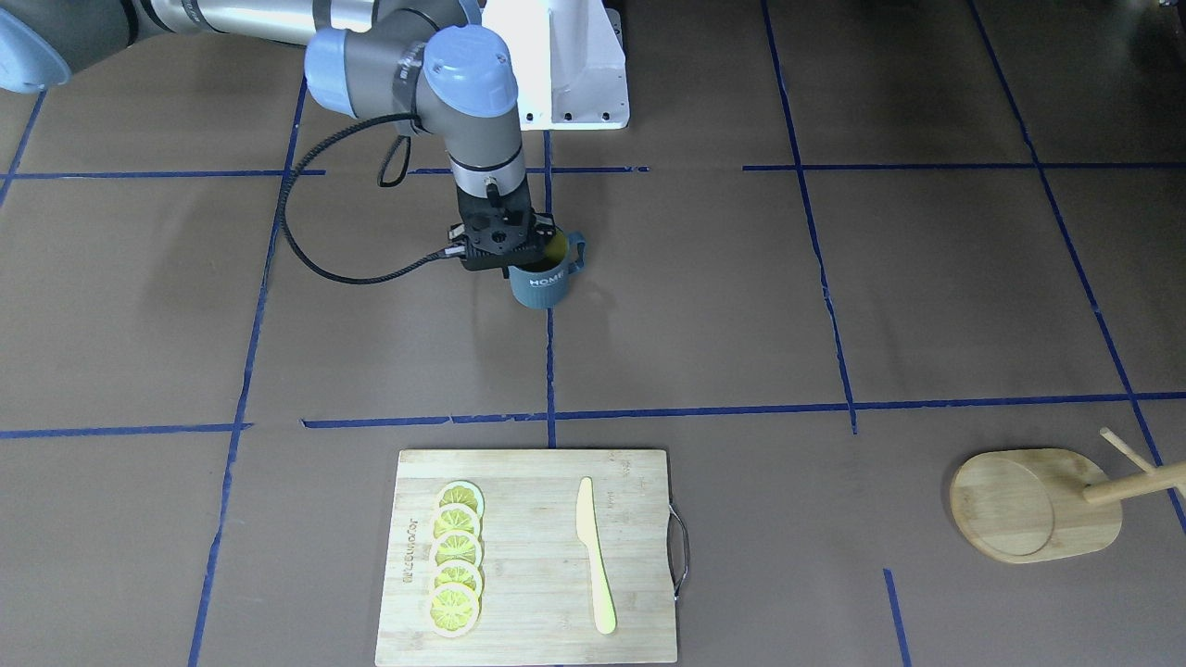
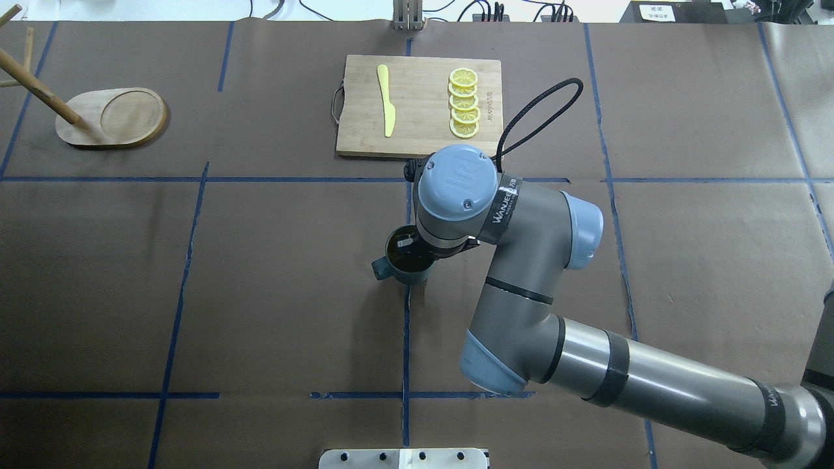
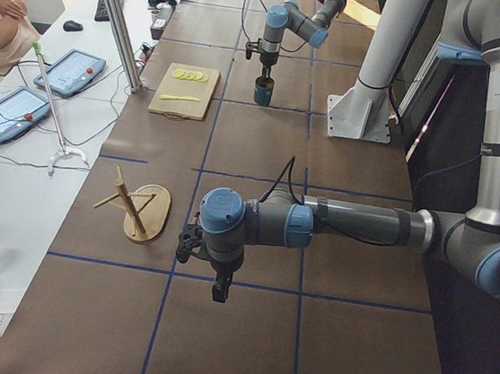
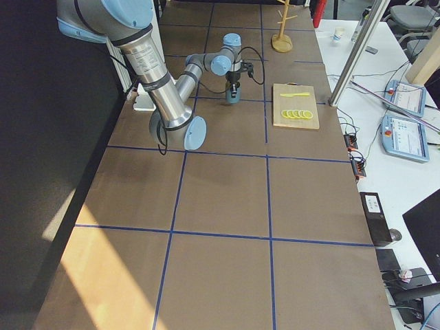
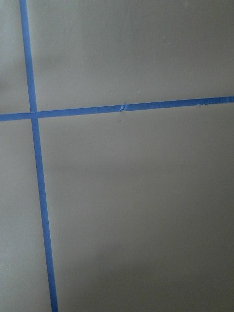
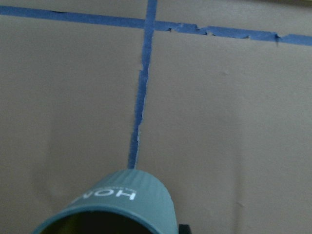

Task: Hang cup on storage rack
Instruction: 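Carry the teal mug with the right gripper to the table center and set it down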

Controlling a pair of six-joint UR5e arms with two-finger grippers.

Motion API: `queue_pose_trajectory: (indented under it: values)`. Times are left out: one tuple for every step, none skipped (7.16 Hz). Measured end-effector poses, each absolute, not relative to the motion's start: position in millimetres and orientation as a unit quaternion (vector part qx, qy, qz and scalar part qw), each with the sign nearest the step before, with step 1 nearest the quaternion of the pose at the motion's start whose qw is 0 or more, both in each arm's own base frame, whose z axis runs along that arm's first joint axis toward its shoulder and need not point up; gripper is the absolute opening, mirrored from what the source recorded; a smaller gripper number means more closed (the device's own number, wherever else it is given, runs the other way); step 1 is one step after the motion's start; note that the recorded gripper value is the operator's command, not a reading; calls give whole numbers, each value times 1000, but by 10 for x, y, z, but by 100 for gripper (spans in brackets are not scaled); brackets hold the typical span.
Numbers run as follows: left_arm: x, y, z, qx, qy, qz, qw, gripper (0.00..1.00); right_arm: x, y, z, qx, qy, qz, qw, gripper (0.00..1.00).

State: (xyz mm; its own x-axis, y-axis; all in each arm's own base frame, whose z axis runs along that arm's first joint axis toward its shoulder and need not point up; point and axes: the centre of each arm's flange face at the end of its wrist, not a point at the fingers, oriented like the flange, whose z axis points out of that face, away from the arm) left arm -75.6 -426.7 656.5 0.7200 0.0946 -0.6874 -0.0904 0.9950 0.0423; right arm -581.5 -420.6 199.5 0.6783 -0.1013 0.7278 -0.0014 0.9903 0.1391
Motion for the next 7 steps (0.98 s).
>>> queue_pose_trajectory:
  values:
    - [-756, -4267, 6565, 3, 371, 50, 927, 100, -5914, -4215, 2013, 65, -410, -23, 910, 78]
    - [-755, -4267, 6565, 3, 371, 50, 927, 100, -5947, -4214, 2025, 64, -411, -21, 909, 99]
    - [-755, -4267, 6565, 3, 371, 50, 927, 100, -5944, -4202, 2017, 61, -407, -21, 911, 99]
    - [-755, -4267, 6565, 3, 371, 50, 927, 100, -5918, -4185, 1956, 58, -402, -22, 914, 99]
    - [-756, -4267, 6565, 3, 371, 50, 927, 100, -5882, -4165, 1830, 55, -398, -24, 915, 99]
    - [-756, -4268, 6565, 3, 370, 50, 928, 100, -5785, -4146, 1668, 54, -395, -24, 917, 99]
    - [-750, -4270, 6563, 3, 370, 51, 928, 100, -5582, -4179, 1509, 49, -395, -22, 917, 99]
